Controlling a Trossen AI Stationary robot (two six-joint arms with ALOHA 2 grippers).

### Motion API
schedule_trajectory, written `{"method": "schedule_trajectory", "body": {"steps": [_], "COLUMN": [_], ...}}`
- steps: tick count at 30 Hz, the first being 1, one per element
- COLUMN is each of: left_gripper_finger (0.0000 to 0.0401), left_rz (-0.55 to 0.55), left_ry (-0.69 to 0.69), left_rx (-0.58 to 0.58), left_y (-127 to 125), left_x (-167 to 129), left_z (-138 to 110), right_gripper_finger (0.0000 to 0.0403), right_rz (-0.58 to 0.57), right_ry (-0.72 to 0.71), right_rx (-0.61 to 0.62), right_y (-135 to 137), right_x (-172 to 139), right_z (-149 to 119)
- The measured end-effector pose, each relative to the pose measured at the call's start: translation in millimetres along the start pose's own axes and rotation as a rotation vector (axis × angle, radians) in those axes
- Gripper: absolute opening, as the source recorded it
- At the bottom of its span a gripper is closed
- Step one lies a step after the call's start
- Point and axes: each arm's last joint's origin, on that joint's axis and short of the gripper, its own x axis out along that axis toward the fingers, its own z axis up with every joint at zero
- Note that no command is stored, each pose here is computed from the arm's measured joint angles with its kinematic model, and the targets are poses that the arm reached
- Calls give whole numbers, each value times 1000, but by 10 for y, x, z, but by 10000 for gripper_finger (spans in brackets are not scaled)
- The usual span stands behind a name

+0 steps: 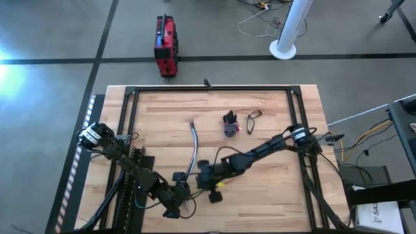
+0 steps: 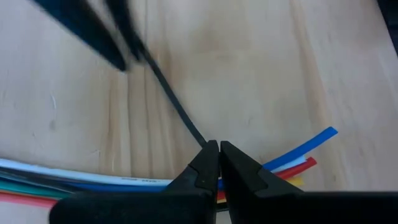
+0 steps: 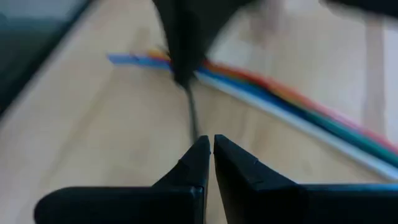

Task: Ziptie cables
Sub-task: Wrap the cable wires together using a black zip tie

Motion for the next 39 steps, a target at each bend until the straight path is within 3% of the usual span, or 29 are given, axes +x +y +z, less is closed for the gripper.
{"method": "schedule_trajectory", "body": {"steps": [6, 9, 15, 23, 31, 39], "left_gripper_finger": [0, 0, 0, 0, 0, 0], "left_rz": [0, -2, -5, -4, -13, -2], "left_ry": [1, 2, 4, 7, -8, -74], "left_rx": [0, -2, 0, 6, 0, -13], "left_y": [4, 0, 0, 1, 6, 18], "left_x": [2, 0, 0, -3, -74, -232], "left_z": [0, -3, -3, -5, 27, 108], "right_gripper_finger": [47, 75, 99, 68, 5, 1], "right_rz": [0, -63, -73, -72, -91, -99], "right_ry": [-90, -133, -122, -113, -101, -83], "right_rx": [-36, -18, -45, -49, -48, 10], "right_y": [191, 151, 109, 111, 98, 77], "right_x": [263, 329, 484, 550, 556, 555], "right_z": [-72, -83, -212, -268, -283, -300]}}
